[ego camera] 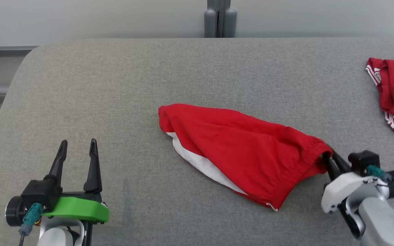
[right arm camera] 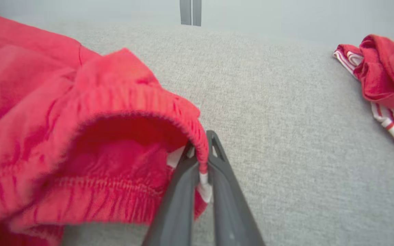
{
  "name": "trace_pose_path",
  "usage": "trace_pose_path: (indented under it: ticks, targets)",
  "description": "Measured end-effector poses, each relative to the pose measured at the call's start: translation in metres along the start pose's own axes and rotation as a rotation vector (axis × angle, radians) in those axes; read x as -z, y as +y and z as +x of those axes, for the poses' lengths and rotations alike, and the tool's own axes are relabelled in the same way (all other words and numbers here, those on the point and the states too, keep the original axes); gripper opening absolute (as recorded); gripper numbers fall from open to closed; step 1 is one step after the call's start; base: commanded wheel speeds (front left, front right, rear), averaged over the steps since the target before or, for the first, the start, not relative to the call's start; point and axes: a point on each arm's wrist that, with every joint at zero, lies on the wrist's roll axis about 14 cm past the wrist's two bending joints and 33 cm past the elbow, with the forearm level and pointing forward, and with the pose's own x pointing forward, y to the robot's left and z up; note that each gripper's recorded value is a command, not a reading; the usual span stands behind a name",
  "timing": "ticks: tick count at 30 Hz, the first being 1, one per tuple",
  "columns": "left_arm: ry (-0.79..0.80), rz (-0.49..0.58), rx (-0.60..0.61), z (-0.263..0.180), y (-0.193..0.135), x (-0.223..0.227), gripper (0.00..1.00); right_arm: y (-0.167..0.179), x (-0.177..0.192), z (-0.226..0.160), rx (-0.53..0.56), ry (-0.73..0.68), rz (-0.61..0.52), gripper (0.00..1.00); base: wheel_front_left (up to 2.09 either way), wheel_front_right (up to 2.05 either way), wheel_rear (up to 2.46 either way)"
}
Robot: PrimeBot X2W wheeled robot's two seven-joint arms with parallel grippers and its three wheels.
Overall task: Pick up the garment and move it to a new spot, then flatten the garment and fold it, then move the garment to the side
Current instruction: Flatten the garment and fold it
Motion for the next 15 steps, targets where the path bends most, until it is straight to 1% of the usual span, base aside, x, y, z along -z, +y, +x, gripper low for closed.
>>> trace_pose_path:
  ticks: [3, 6, 8, 10, 11, 12, 15]
  targets:
    - [0.003, -0.004, 0.005, 0.001, -0.002, 0.001, 1.00, -0.020, -0.032, 0.016, 0.022, -0.064, -0.057, 0.00, 0.00, 0.00, 0.00]
    - [-0.001, -0.006, 0.011, 0.005, -0.004, 0.000, 1.00, -0.046, -0.065, 0.034, 0.065, -0.120, -0.099, 0.00, 0.00, 0.00, 0.00]
    - [0.002, -0.008, 0.011, 0.005, -0.005, 0.001, 1.00, -0.054, -0.075, 0.043, 0.079, -0.127, -0.119, 0.00, 0.00, 0.00, 0.00]
    - [0.009, -0.008, 0.007, 0.005, -0.004, 0.003, 1.00, -0.058, -0.076, 0.049, 0.087, -0.113, -0.129, 0.00, 0.00, 0.00, 0.00]
    - [0.013, -0.008, 0.005, 0.005, -0.003, 0.004, 1.00, -0.059, -0.074, 0.053, 0.090, -0.100, -0.134, 0.21, 0.00, 0.00, 0.00]
    - [0.016, -0.008, 0.003, 0.005, -0.002, 0.005, 1.00, -0.060, -0.071, 0.055, 0.092, -0.085, -0.142, 1.00, 0.00, 0.00, 0.00]
    - [0.024, -0.013, 0.006, 0.006, -0.004, 0.008, 1.00, -0.057, -0.061, 0.060, 0.088, -0.048, -0.136, 1.00, 0.00, 0.00, 0.00]
